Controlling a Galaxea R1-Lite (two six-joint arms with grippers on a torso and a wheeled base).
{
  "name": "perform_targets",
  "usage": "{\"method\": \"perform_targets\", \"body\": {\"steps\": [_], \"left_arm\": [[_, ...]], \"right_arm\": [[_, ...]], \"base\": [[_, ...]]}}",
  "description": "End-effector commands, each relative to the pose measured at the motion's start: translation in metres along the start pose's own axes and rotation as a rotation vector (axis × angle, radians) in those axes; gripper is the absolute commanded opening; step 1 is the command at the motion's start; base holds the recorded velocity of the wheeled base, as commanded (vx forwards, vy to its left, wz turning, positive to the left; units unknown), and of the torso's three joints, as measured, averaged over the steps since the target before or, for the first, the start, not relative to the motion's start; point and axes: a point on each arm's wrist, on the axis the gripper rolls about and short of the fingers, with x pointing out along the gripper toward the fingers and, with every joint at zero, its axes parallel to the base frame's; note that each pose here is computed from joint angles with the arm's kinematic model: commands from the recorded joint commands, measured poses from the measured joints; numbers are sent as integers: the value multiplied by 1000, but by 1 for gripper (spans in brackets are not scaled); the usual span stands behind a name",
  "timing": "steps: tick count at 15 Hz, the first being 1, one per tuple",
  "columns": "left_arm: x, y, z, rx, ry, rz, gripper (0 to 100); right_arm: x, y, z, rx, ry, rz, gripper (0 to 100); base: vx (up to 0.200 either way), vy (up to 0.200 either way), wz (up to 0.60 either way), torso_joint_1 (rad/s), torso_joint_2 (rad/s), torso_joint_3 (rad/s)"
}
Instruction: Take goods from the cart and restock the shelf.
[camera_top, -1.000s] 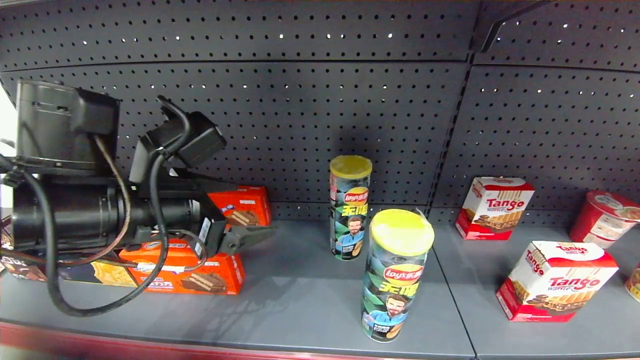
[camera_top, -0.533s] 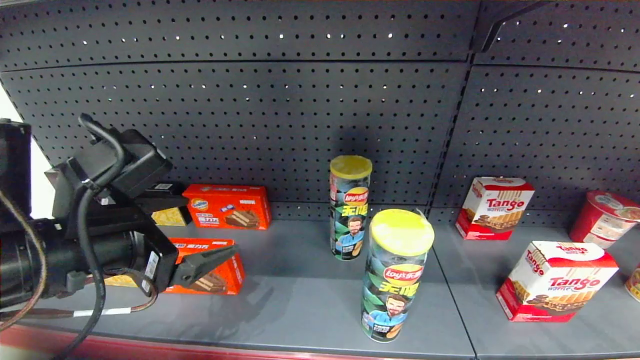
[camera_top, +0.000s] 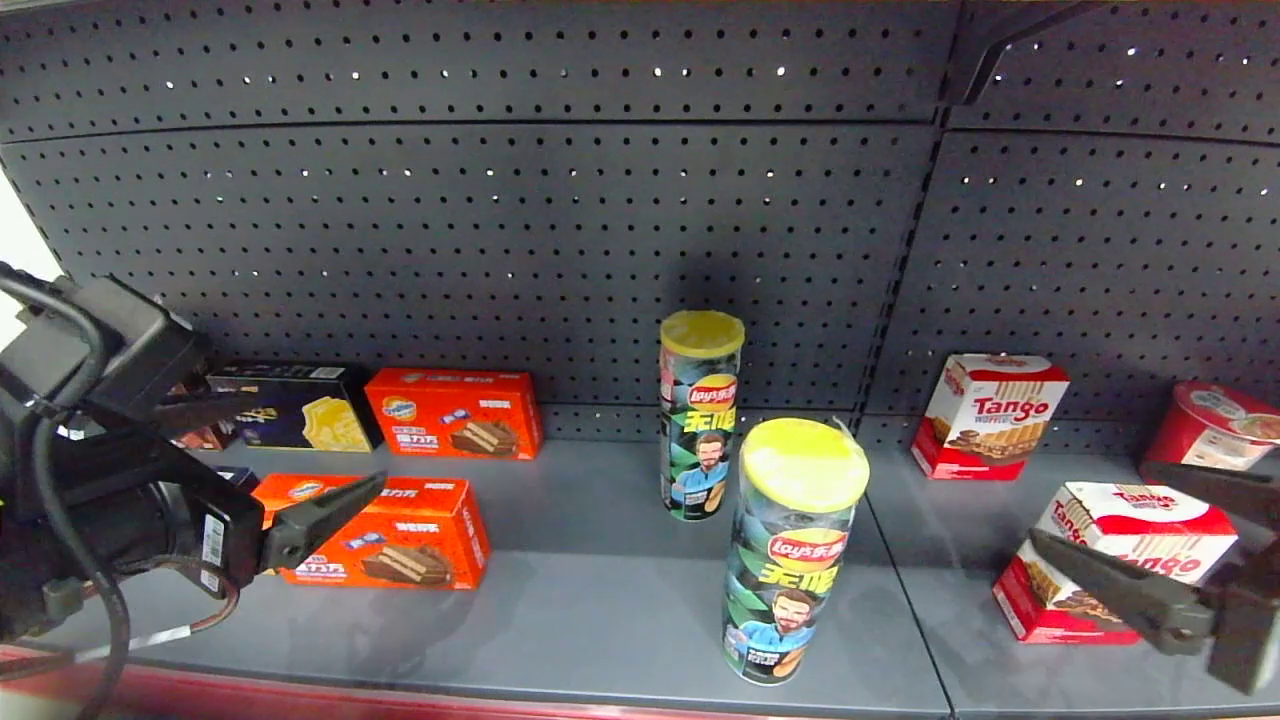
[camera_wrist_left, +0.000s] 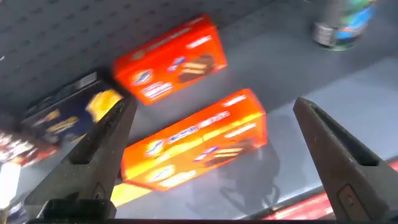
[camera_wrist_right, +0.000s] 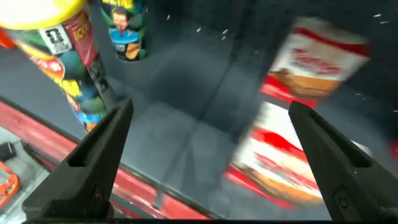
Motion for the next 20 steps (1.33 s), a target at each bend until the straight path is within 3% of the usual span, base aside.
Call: {"method": "perform_targets", "body": {"steps": [1, 3, 6, 9, 20], "left_arm": [[-1, 5, -2, -13, 6, 30, 100], [0, 6, 0, -32, 1, 36, 100], [5, 6, -1, -34, 2, 39, 100], [5, 5, -2, -29, 6, 31, 100], [14, 4, -9, -29, 51, 25, 100]], "right_arm": [[27, 22, -17, -57, 120, 34, 100], [31, 23, -21, -68, 148, 27, 100], [46, 30, -29, -73, 204, 10, 100], [66, 38, -23, -29, 197, -47, 100], [94, 49, -35, -64, 288, -103, 100]], "base": [[0, 0, 0, 0, 0, 0], [0, 0, 0, 0, 0, 0], [0, 0, 0, 0, 0, 0], [0, 0, 0, 0, 0, 0], [0, 0, 0, 0, 0, 0]]}}
